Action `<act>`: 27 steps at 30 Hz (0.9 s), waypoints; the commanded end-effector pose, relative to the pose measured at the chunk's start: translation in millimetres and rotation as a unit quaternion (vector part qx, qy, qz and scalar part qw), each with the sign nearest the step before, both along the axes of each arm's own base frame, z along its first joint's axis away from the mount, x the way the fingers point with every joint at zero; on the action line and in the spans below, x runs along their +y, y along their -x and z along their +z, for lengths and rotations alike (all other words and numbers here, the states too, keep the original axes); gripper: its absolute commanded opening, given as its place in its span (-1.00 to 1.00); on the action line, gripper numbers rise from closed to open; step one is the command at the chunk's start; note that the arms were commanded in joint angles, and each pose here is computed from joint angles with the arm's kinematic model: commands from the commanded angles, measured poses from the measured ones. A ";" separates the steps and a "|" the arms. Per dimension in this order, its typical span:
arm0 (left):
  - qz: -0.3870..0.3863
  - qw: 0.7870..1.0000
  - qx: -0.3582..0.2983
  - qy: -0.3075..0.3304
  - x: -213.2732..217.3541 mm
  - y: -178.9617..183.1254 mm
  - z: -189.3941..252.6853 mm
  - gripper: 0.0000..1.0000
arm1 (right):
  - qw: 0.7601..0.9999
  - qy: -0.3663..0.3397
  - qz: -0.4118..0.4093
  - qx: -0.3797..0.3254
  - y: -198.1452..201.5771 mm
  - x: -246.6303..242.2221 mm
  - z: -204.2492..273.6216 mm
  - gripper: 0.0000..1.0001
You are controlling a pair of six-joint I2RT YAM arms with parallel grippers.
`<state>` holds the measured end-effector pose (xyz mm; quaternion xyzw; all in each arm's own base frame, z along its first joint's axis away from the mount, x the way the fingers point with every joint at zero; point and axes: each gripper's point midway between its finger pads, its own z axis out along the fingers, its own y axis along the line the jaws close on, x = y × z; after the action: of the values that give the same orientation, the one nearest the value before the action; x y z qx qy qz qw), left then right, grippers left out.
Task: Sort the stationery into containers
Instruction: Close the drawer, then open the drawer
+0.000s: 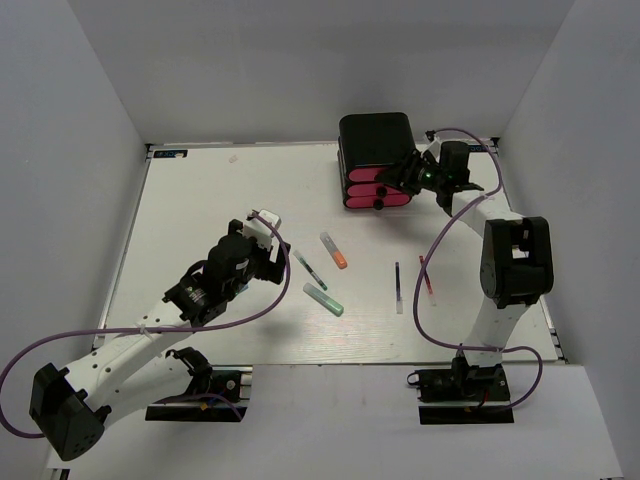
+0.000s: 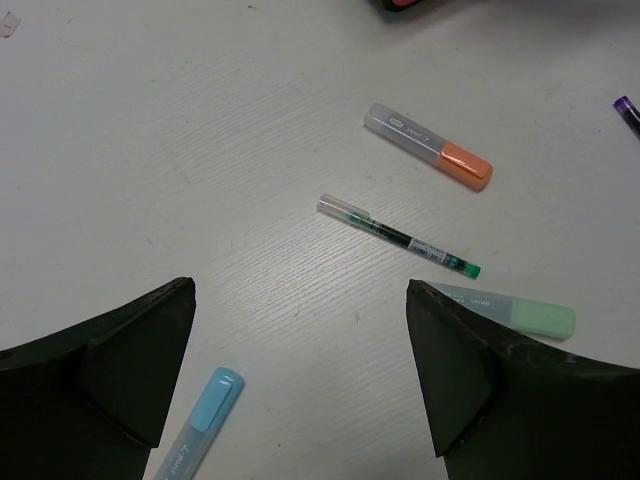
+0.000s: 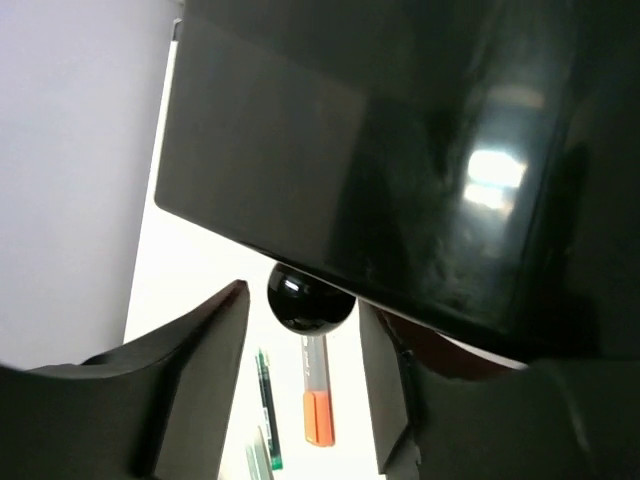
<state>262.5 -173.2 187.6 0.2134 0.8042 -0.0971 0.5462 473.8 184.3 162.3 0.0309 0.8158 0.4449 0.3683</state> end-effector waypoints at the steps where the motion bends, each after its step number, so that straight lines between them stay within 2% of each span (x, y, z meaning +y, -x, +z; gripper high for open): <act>1: -0.013 1.000 0.004 -0.003 -2.3 3.7 -2.4 0.92 | 0.998 -0.003 0.015 -0.054 -7.7 5.6 23.6 0.14; 14: -0.019 1.000 0.000 -0.003 -4.2 3.4 -0.6 0.92 | 0.999 0.035 0.000 -0.036 15.0 -6.8 -16.3 0.12; 27: -0.023 1.000 0.005 -0.004 -6.1 3.7 -3.4 0.92 | 0.998 0.034 -0.029 -0.048 -3.6 -10.6 -25.2 0.09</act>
<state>260.9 -176.8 186.1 0.2248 0.8029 -0.1034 0.5424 462.7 174.6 123.0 0.0251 0.8290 0.4078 0.3819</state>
